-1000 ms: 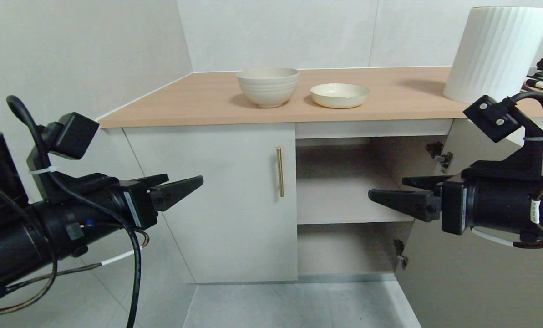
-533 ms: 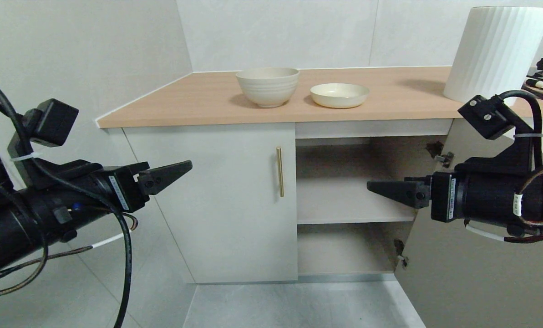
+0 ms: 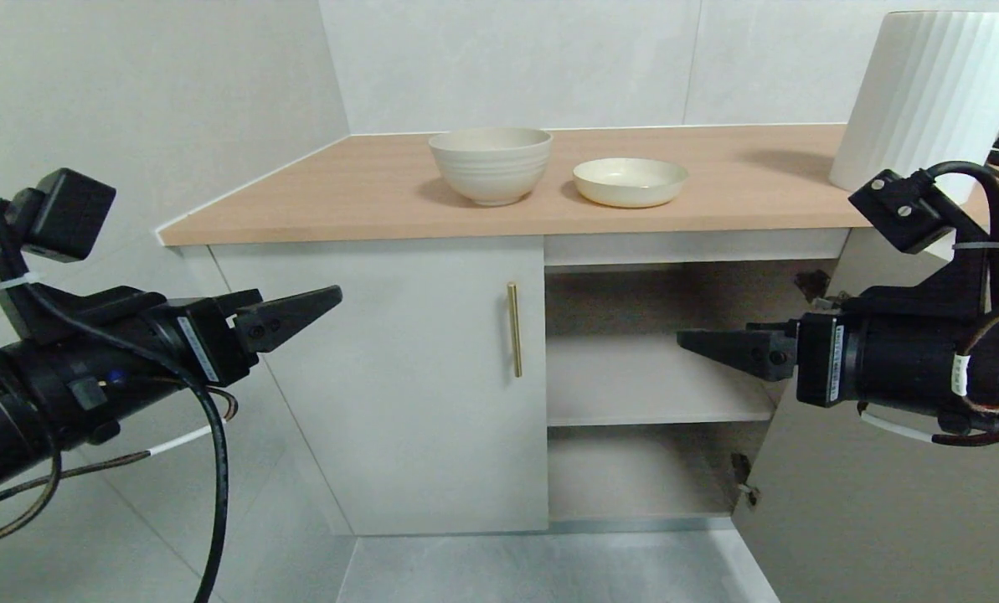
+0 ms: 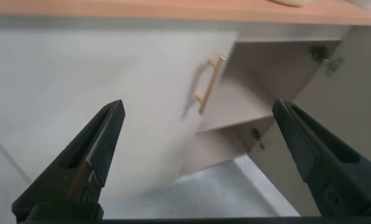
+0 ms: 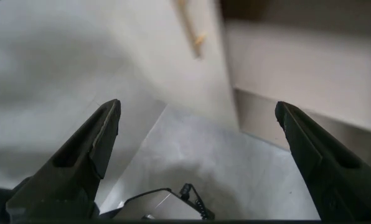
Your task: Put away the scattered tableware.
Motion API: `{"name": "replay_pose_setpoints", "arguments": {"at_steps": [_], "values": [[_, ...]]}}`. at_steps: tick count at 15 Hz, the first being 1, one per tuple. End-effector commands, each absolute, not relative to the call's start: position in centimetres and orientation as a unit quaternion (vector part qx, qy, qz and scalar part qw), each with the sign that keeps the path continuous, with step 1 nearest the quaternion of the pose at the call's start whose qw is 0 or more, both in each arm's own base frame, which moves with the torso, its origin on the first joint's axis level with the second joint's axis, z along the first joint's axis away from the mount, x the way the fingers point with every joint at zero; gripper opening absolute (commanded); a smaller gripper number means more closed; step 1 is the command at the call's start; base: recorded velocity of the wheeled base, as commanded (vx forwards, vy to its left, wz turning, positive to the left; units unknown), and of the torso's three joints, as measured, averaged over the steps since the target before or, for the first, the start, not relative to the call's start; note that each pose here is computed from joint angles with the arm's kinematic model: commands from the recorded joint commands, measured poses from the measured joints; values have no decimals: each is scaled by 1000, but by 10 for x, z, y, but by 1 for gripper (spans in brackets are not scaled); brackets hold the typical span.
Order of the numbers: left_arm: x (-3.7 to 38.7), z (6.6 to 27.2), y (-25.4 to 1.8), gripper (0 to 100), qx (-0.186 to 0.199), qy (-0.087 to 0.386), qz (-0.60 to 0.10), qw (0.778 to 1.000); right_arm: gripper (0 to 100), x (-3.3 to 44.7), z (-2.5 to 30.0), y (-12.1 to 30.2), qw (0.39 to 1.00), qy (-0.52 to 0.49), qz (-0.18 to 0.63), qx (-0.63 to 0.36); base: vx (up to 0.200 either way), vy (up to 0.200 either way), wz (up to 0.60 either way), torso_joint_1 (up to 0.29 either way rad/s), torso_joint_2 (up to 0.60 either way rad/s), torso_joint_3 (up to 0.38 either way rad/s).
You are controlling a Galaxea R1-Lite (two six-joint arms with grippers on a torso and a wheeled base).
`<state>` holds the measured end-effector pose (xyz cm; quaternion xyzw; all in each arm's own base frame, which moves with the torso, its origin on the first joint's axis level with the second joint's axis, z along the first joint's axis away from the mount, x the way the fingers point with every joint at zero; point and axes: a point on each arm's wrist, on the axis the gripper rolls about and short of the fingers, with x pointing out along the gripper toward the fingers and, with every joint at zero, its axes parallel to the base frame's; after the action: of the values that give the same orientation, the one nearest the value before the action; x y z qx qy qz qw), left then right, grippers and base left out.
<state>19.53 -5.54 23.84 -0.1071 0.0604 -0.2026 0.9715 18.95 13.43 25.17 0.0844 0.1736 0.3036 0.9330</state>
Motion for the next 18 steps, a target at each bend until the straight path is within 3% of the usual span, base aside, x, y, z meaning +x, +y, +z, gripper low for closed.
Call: {"name": "replay_pose_setpoints", "arguments": {"at_steps": [1, 7, 18], "values": [[196, 238, -56, 100, -107, 61, -203, 971, 100, 188, 252, 134, 932, 177, 304, 83, 200, 0, 0, 12, 2, -7], [196, 237, -56, 100, -108, 62, -203, 971, 100, 183, 256, 130, 931, 181, 307, 83, 200, 0, 0, 5, -3, 5], [192, 241, -55, 100, -109, 51, -206, 971, 100, 172, 254, 123, 928, 176, 319, 81, 0, 0, 0, 0, 0, 0]]}}
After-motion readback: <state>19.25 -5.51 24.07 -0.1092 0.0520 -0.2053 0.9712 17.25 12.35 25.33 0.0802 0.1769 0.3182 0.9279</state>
